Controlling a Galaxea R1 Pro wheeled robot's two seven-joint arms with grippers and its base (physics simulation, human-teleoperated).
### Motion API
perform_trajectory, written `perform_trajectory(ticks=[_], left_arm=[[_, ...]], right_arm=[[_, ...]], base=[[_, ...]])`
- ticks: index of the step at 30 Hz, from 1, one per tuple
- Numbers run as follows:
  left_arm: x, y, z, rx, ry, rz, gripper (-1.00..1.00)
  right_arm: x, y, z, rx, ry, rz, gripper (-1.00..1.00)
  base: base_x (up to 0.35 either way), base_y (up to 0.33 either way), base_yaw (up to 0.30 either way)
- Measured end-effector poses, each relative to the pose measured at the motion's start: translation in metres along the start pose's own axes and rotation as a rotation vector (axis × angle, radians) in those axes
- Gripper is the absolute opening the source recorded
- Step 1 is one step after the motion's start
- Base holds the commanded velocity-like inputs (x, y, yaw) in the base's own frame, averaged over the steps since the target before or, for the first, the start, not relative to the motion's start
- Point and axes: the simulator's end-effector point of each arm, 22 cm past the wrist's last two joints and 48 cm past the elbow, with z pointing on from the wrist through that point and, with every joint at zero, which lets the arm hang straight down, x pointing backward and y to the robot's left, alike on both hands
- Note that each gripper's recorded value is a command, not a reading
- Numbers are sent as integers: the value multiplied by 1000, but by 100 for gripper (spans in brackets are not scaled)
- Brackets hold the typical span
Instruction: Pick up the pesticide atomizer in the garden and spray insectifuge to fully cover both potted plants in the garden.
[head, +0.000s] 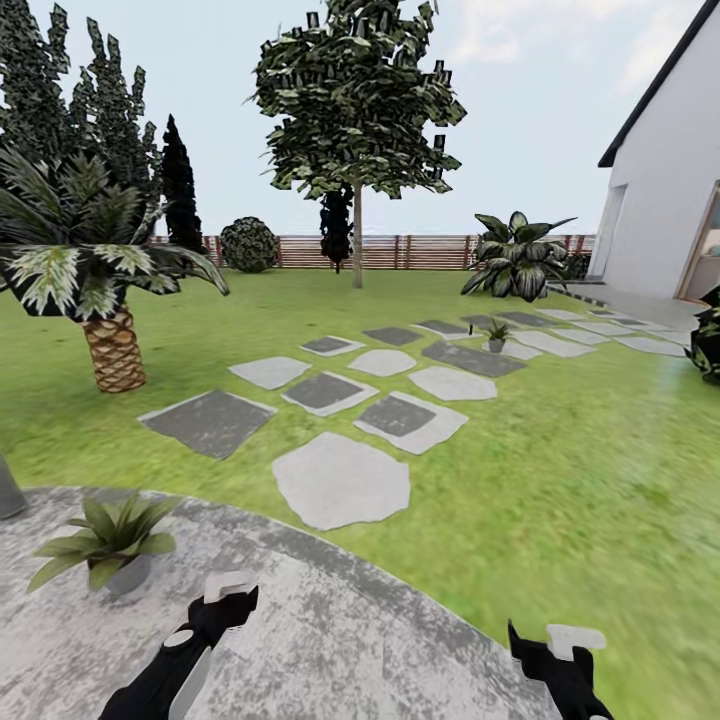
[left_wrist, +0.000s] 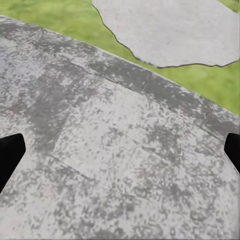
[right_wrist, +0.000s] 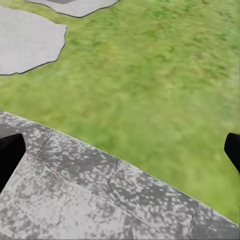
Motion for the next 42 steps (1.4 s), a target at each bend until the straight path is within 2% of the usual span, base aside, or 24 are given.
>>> perform_trajectory(ticks=[42], left_arm=[[8, 1, 3, -2, 16, 1, 100]], right_arm=[[8, 1, 1, -5, 17, -10, 100]], base=[[332, -135, 0]])
